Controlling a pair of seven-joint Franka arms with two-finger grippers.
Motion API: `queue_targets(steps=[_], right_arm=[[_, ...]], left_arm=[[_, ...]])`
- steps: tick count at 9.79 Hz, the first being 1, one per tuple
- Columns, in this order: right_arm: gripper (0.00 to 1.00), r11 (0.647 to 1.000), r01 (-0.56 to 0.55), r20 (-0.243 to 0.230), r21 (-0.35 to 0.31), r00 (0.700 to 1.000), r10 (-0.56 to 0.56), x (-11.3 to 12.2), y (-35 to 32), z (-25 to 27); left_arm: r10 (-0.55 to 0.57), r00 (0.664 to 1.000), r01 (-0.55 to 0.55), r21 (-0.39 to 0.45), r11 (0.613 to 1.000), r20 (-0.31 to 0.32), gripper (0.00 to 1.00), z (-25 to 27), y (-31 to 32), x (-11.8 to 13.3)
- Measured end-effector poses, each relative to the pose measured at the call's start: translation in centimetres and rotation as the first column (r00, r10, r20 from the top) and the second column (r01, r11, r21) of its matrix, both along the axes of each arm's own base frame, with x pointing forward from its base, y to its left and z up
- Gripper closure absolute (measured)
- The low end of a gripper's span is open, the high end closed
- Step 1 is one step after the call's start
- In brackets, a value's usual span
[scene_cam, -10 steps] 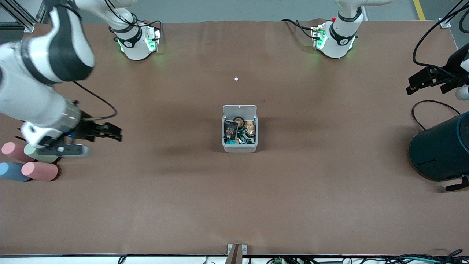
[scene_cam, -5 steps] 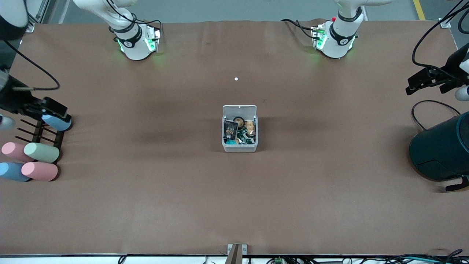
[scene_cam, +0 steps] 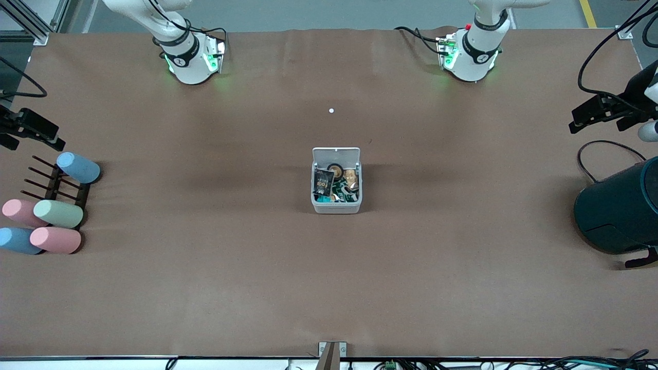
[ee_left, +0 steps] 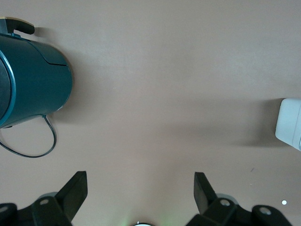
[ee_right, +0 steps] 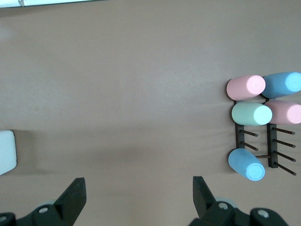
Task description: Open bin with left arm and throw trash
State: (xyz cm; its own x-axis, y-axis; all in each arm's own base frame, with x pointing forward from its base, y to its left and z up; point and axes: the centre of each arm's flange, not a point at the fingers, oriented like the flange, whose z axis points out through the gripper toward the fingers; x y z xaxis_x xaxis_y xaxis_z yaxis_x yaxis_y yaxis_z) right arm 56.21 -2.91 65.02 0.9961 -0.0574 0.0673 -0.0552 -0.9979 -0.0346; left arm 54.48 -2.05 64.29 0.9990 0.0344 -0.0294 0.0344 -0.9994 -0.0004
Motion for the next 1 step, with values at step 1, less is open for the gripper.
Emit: queue_targets(steps=[1], right_arm=[[0.0, 1.0, -0.001, -0.001, 0.0, 1.0, 0.001, 0.01, 0.03, -0.02]], left_arm=[[0.0, 1.0, 0.0, 0.0, 1.0, 0.0, 0.0, -0.01, 0.01, 0.01]])
